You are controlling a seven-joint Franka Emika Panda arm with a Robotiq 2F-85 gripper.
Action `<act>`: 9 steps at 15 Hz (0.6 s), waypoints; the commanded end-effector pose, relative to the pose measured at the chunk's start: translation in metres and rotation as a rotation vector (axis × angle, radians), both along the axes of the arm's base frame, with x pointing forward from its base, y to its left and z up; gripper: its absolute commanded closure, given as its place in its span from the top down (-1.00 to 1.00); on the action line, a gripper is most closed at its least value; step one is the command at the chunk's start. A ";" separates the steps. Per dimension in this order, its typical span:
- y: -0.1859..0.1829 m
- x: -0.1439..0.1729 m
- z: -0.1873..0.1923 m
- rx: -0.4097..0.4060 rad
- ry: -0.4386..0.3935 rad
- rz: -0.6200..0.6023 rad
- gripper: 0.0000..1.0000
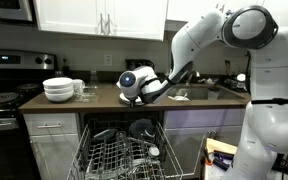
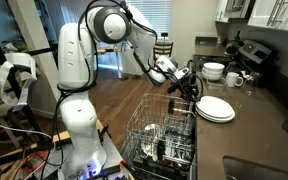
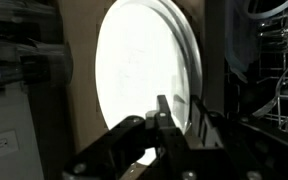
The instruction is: Place one white plate from the countertop inside the dishwasher
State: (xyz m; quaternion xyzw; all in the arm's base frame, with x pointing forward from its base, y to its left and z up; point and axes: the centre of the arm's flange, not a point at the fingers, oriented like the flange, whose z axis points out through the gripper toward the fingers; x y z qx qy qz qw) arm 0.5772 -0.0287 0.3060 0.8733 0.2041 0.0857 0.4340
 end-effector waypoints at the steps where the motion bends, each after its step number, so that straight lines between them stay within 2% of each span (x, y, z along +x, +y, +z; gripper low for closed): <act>1: -0.001 -0.004 0.002 -0.007 -0.008 0.014 -0.97; 9: 0.007 -0.008 0.009 -0.008 -0.016 0.021 -0.96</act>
